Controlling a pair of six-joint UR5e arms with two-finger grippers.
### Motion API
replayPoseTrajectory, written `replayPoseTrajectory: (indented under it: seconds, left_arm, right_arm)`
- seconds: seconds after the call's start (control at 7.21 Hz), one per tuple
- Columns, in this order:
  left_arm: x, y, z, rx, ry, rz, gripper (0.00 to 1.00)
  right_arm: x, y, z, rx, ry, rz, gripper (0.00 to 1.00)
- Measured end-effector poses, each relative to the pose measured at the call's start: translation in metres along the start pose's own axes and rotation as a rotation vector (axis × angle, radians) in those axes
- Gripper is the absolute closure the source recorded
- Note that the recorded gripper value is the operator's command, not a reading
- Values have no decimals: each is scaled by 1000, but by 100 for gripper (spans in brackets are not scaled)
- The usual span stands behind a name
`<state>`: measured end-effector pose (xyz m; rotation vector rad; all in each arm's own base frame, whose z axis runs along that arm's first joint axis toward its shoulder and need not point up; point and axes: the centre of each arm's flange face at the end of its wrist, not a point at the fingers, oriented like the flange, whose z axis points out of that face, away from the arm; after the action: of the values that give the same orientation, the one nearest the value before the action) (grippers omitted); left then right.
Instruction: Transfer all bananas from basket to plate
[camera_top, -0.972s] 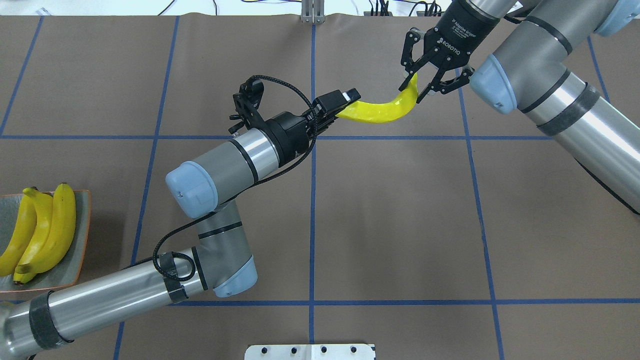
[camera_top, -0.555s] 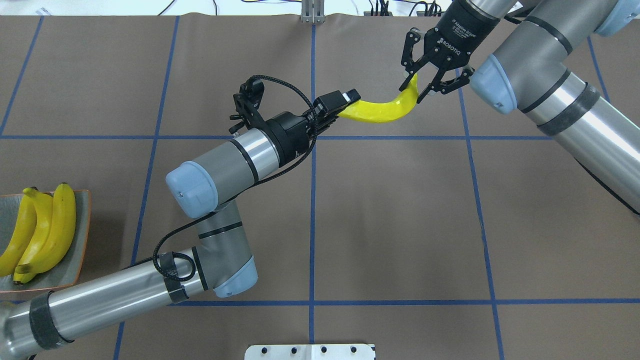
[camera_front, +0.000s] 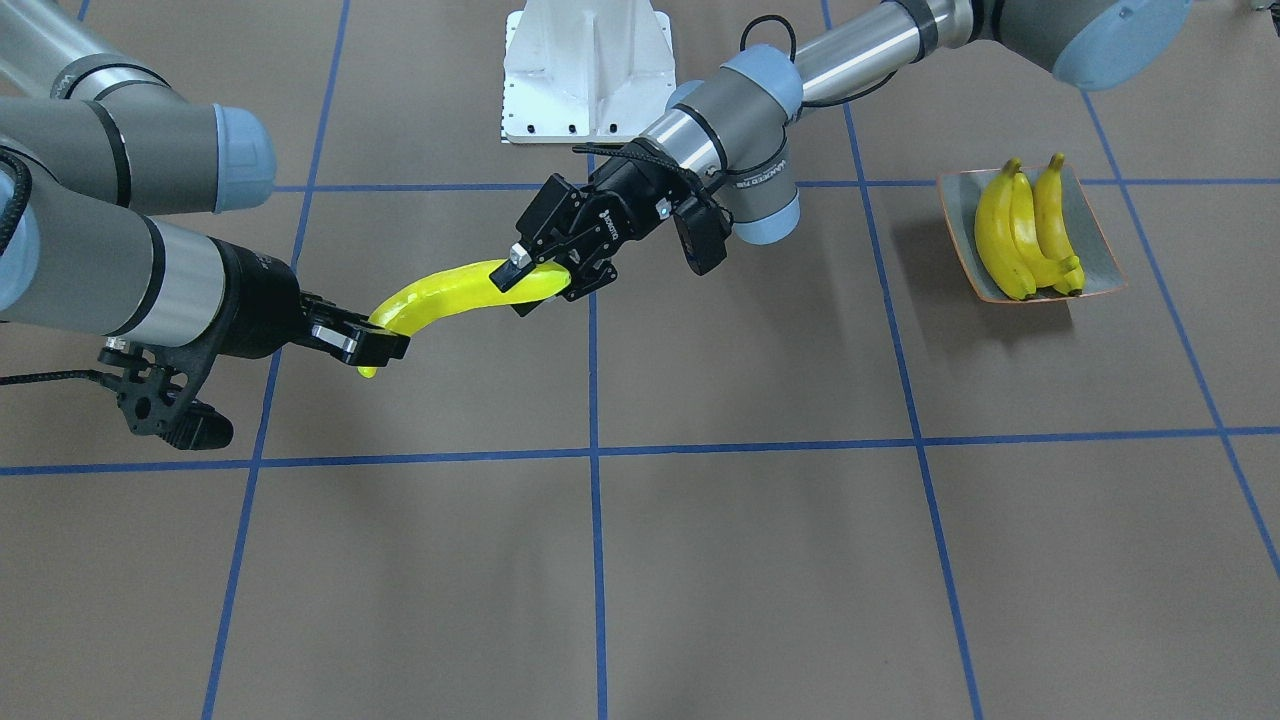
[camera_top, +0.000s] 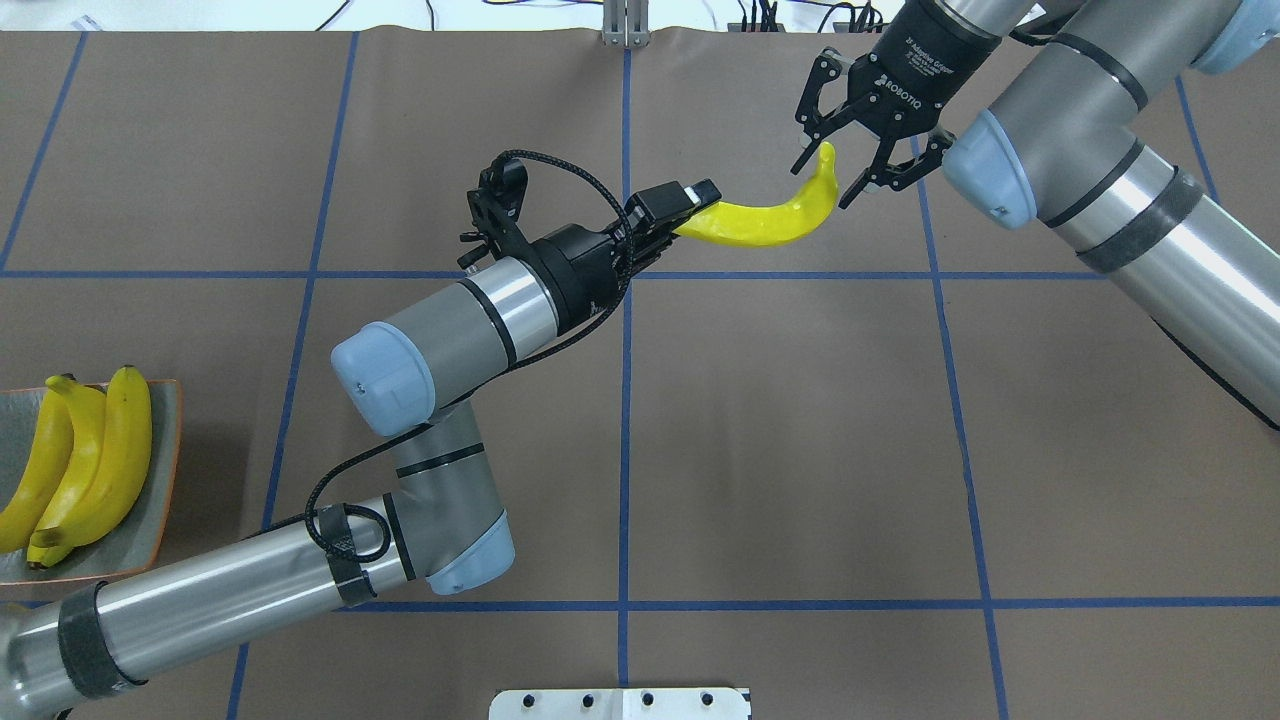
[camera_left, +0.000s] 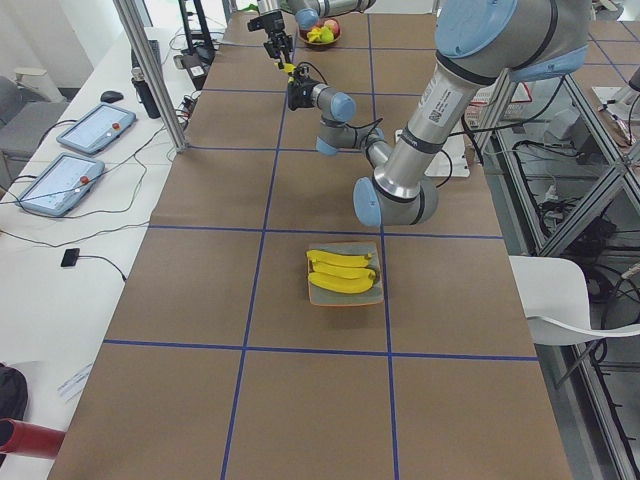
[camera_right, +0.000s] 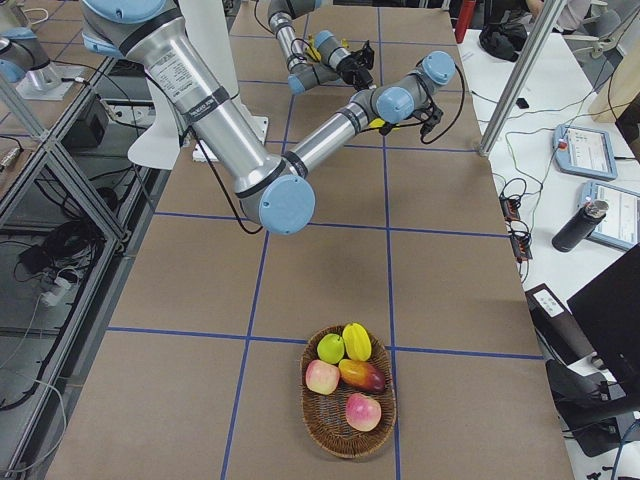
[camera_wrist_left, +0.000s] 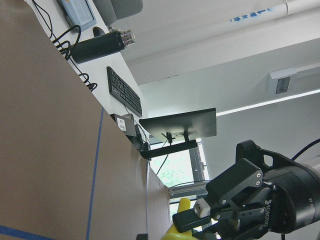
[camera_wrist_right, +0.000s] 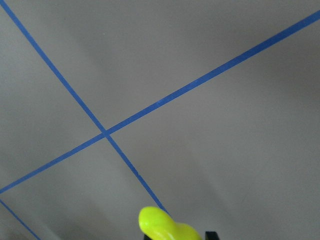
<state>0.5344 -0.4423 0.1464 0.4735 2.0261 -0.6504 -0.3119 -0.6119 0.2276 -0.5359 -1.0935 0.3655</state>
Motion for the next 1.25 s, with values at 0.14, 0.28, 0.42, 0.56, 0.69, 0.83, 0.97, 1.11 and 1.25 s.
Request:
replayPoseTrajectory:
  seconds: [0.14,0.28,0.42,0.56,0.69,0.83,0.97,1.11,1.25]
  left_arm:
    - [0,0,0,-1,0,-3,100]
    - [0,0,0,-1,0,-6,100]
    - [0,0,0,-1,0,-8,100]
    - [-1,-1,0,-1,-2,-8,100]
    - [-3,-2,-1,0,-7,-6,100]
    - [-8,-3,-2,3,-19,2,100]
    - [-15,-7,-5,11,-34,13,100]
    - [-26,-15,-13,22,-57,26,100]
    - [-39,-28,-28,37,-82,40,100]
  right_arm:
    - [1,0,0,1,-3,-5,0]
    - [1,0,0,1,-4,-7,0]
    - [1,0,0,2,-5,-8,0]
    - [-1,1,-2,3,-7,-8,0]
    - [-3,1,-7,6,-14,-7,0]
    - [-5,1,-18,12,-27,-7,0]
    - [-6,1,-32,21,-44,-11,0]
    - [-4,-1,-48,37,-62,-12,0]
    - [-1,-6,-64,55,-78,-9,0]
